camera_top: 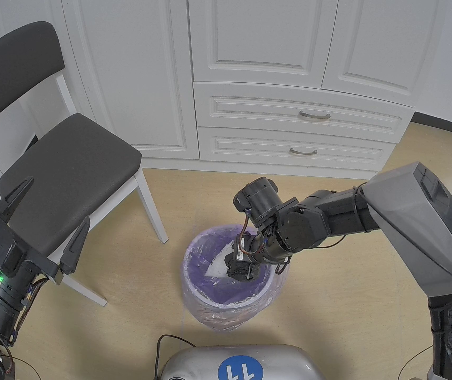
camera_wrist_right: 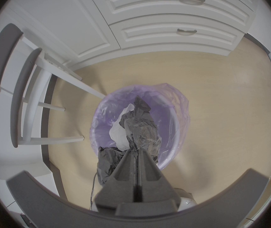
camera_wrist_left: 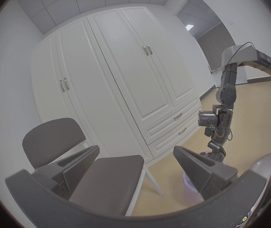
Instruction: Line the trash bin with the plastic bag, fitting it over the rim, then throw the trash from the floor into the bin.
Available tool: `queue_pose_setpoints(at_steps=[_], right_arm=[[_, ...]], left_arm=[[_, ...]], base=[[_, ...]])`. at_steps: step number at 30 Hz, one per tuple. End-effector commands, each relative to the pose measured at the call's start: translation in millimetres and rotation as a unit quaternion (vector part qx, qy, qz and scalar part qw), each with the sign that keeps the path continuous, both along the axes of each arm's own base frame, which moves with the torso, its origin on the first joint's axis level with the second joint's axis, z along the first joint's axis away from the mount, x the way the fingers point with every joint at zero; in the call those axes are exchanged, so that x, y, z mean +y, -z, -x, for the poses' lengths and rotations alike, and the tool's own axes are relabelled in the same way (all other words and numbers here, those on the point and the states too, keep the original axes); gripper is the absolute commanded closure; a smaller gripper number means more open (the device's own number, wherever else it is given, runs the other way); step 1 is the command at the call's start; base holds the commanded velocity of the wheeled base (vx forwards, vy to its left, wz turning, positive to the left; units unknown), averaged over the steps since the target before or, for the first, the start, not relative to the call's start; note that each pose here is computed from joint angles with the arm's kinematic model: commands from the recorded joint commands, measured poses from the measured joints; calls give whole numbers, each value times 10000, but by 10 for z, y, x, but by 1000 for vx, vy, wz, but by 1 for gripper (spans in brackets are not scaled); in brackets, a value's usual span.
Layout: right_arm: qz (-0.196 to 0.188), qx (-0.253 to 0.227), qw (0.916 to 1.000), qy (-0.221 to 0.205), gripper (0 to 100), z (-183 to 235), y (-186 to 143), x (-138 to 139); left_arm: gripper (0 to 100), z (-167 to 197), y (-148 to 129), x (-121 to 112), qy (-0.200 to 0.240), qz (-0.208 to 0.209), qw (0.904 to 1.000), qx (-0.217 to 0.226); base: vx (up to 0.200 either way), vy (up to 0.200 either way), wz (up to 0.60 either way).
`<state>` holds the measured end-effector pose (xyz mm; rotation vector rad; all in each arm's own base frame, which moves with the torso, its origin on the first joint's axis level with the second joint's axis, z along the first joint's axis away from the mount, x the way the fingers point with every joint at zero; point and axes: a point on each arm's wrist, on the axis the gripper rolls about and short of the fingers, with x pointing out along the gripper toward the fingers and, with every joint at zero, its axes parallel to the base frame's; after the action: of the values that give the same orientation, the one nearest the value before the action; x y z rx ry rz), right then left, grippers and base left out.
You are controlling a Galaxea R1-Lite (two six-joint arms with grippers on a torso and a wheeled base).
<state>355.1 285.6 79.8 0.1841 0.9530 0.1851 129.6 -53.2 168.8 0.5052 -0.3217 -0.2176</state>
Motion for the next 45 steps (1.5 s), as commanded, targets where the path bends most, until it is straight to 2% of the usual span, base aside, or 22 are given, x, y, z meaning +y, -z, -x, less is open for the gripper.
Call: queue_pose_setpoints(at_steps=[1, 11, 20, 28, 34, 45], right_arm=[[150, 192, 9997, -11, 100, -37, 225, 12], [314, 396, 9987, -29, 100, -90, 553, 64], [312, 421, 9986, 12, 100, -164, 702, 106], [150, 228, 9996, 93, 100, -203, 554, 89], [208, 104, 9994, 243, 100, -262, 458, -11], [342, 159, 9990, 229, 100, -231, 596, 52]], left_arm=[[0, 21, 32, 10, -5, -27, 10000, 62], [0, 21, 32, 10, -5, -27, 10000, 62], [0, 19, 34, 9, -5, -30, 10000, 69], [0, 18, 34, 11, -12, -30, 10000, 69], [0, 23, 30, 13, -14, -31, 10000, 53], [0, 27, 26, 15, -14, -25, 10000, 39]], base=[[0, 0, 0], [0, 0, 0], [0, 0, 0], [0, 0, 0], [0, 0, 0], [0, 0, 0]])
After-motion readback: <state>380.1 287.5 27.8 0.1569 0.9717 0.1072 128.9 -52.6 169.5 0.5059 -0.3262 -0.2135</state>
